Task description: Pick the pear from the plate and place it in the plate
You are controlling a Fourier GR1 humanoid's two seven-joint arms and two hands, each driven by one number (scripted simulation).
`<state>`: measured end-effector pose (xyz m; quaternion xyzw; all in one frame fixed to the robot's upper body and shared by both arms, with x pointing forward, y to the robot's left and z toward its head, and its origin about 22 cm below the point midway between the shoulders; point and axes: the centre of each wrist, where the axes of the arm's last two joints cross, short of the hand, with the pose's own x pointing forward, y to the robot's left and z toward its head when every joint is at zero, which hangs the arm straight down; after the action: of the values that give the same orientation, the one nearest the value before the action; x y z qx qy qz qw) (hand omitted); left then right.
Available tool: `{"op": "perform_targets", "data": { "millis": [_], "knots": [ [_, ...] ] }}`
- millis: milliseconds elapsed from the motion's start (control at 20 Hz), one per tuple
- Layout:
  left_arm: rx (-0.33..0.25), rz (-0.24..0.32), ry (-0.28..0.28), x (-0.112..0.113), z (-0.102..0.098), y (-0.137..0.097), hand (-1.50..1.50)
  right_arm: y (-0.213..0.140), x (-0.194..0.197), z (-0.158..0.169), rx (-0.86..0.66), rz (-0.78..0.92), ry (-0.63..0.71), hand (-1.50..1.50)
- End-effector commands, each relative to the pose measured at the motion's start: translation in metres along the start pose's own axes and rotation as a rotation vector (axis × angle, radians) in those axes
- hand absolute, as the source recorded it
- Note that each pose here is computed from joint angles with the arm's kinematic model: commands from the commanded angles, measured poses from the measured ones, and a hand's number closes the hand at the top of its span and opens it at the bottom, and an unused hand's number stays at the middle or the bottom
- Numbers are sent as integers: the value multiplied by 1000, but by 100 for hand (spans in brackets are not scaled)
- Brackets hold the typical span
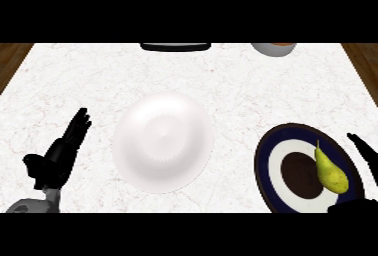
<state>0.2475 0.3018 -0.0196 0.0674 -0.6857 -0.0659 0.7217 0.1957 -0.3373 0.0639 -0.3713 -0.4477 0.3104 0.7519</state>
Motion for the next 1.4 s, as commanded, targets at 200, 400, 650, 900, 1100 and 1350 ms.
{"op": "perform_targets", "data": {
  "millis": [200,400,650,900,1100,1350],
  "knots": [
    [13,-7,3,-2,-1,-3,0,26,-12,0,24,22,22,-150],
    [1,6,-12,4,-22,4,0,33,-12,-54,27,78,58,-150],
    [18,2,7,3,7,-11,0,47,-22,-45,25,88,65,-150],
    [20,-15,7,-6,-6,14,0,44,-25,-55,143,78,-24,150],
    [-2,6,6,-7,-12,-6,0,55,-19,-74,111,72,-49,150],
    [15,-19,-3,-3,-8,-5,0,49,-32,-54,34,114,-105,150]
  ]
}}
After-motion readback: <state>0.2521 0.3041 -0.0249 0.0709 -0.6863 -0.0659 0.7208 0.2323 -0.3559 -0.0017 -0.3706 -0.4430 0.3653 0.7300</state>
